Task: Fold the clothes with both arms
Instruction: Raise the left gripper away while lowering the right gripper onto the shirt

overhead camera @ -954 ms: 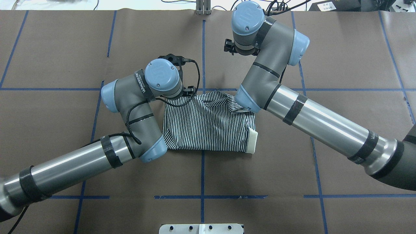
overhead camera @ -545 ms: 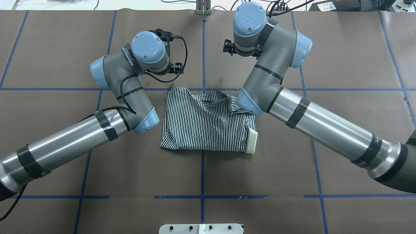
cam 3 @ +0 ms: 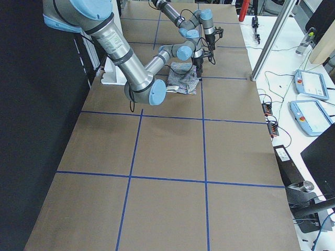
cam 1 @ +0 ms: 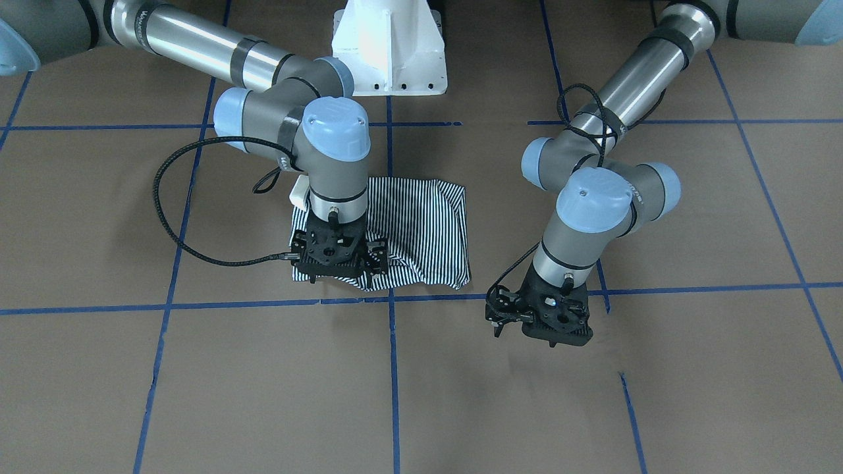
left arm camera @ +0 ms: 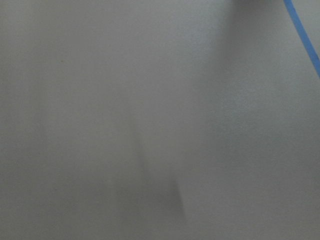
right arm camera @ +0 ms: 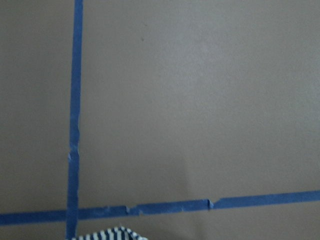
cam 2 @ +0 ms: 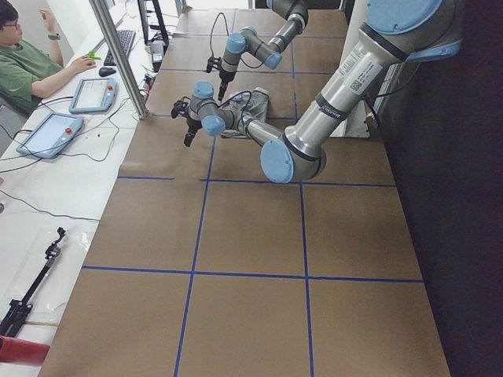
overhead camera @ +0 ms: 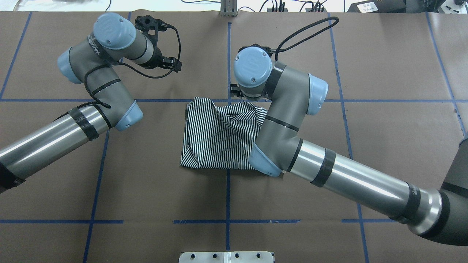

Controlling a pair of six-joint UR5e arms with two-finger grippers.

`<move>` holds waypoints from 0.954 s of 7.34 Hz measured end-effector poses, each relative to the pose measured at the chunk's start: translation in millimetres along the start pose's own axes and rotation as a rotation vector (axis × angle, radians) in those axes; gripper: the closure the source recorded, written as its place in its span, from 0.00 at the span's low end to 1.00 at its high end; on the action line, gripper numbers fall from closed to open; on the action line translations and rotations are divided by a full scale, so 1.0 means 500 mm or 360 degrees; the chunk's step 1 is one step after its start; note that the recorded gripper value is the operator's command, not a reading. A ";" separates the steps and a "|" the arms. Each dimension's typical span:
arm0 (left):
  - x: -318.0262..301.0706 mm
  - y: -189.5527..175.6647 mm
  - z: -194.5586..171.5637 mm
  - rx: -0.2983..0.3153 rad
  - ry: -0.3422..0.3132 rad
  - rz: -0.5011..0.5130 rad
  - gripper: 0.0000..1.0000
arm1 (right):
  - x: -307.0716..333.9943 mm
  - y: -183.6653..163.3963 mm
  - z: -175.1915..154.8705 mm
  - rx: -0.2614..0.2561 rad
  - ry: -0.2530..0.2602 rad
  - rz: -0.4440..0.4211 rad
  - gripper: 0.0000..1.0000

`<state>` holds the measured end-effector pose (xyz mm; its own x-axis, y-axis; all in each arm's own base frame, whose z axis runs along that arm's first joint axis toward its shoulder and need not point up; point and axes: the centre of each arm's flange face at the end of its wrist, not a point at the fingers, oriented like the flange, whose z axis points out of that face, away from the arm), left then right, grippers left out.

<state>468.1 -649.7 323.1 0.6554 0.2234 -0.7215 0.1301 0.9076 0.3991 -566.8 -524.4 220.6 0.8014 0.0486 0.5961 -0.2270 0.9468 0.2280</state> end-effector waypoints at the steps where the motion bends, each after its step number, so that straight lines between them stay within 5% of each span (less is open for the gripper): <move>1: -0.004 0.002 0.000 0.0001 0.0002 0.0001 0.00 | 0.008 0.041 0.002 0.0017 0.0060 -0.0124 0.28; 2: -0.006 0.004 -0.001 0.0003 0.0005 0.0000 0.00 | 0.009 0.077 0.008 0.0015 0.0100 -0.0200 0.60; 3: -0.005 0.004 -0.004 0.0007 0.0008 0.0000 0.00 | 0.003 0.109 0.016 0.0006 0.0120 -0.0251 0.64; 4: -0.004 0.003 -0.007 0.0009 0.0011 0.0000 0.00 | -0.004 0.132 0.022 0.0000 0.0130 -0.0287 0.84; 7: 0.008 0.002 -0.020 0.0022 0.0029 -0.0002 0.00 | -0.007 0.135 0.020 0.0008 0.0176 -0.0382 1.00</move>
<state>463.2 -644.5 315.0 0.6416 0.2289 -0.7321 0.1413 0.9029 0.4061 -590.5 -463.7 241.7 0.8881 -0.1424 0.4370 -0.0258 0.9338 0.3568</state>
